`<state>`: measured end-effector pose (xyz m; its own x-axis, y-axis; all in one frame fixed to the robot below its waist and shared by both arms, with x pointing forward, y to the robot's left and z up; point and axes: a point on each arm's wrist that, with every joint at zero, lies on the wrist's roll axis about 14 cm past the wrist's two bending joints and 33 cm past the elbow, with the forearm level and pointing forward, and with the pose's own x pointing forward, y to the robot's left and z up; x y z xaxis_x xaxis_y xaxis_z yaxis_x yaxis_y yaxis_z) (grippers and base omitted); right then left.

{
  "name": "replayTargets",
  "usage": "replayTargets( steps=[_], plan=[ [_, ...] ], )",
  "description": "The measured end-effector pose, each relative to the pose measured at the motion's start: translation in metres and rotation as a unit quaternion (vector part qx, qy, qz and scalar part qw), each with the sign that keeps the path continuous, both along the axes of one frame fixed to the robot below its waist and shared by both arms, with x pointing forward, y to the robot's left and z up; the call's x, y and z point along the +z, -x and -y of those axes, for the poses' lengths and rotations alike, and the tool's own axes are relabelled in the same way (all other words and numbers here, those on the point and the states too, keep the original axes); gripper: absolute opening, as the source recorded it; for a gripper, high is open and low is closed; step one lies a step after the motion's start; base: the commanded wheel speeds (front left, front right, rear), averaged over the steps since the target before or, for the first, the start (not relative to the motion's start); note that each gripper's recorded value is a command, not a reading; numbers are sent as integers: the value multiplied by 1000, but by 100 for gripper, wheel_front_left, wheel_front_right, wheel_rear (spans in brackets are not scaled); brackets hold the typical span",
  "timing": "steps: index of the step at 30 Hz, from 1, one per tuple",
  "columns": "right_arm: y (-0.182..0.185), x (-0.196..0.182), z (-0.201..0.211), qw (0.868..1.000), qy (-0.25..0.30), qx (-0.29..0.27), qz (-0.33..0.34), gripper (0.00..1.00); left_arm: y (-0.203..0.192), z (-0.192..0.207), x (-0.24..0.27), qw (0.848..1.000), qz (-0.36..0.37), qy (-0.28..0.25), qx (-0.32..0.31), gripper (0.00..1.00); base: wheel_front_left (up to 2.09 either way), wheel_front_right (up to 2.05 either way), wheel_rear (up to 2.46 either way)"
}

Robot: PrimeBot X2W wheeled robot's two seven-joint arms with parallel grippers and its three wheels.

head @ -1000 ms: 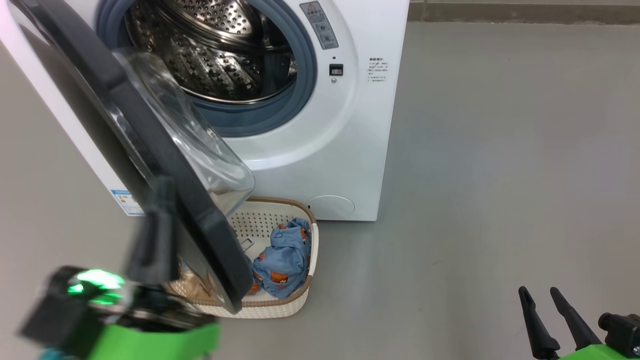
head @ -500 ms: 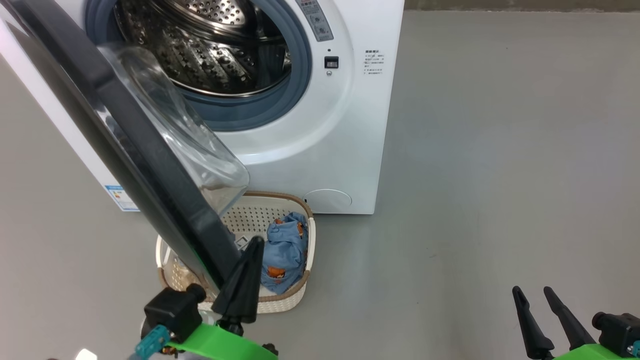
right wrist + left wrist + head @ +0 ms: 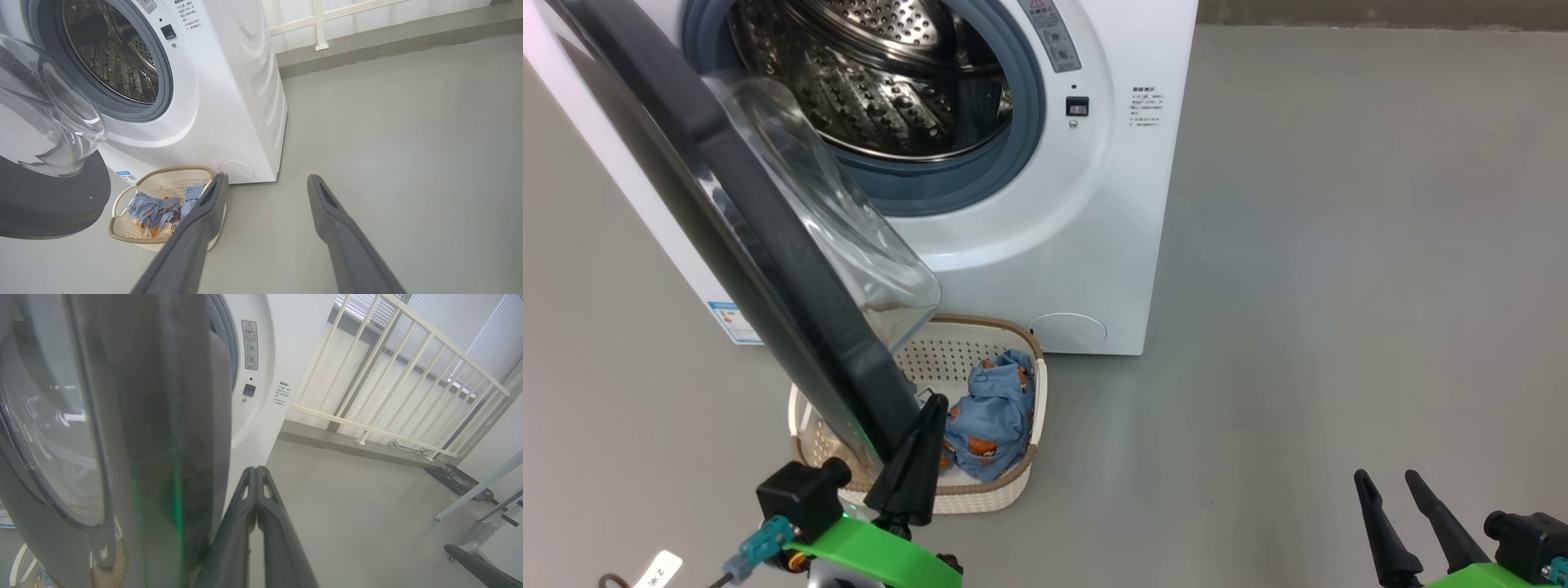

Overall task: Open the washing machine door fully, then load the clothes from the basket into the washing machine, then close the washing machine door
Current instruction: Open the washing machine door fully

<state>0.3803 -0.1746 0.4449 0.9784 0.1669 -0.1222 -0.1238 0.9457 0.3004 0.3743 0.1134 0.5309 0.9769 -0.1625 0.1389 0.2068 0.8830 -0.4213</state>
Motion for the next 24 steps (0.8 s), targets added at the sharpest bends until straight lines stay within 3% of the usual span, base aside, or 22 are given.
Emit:
replayTargets(
  steps=[13, 24],
  plan=[
    [-5, 2, -15, 1000, -1, 23, 3, 100, 3, -16, -2, 999, -3, 12, 29, 0, 0, 0, 0],
    [-15, -3, -36, 999, 0, 54, -1, 100, 20, -59, -6, 995, -8, 7, 104, 0, 0, 0, 0]
  ],
)
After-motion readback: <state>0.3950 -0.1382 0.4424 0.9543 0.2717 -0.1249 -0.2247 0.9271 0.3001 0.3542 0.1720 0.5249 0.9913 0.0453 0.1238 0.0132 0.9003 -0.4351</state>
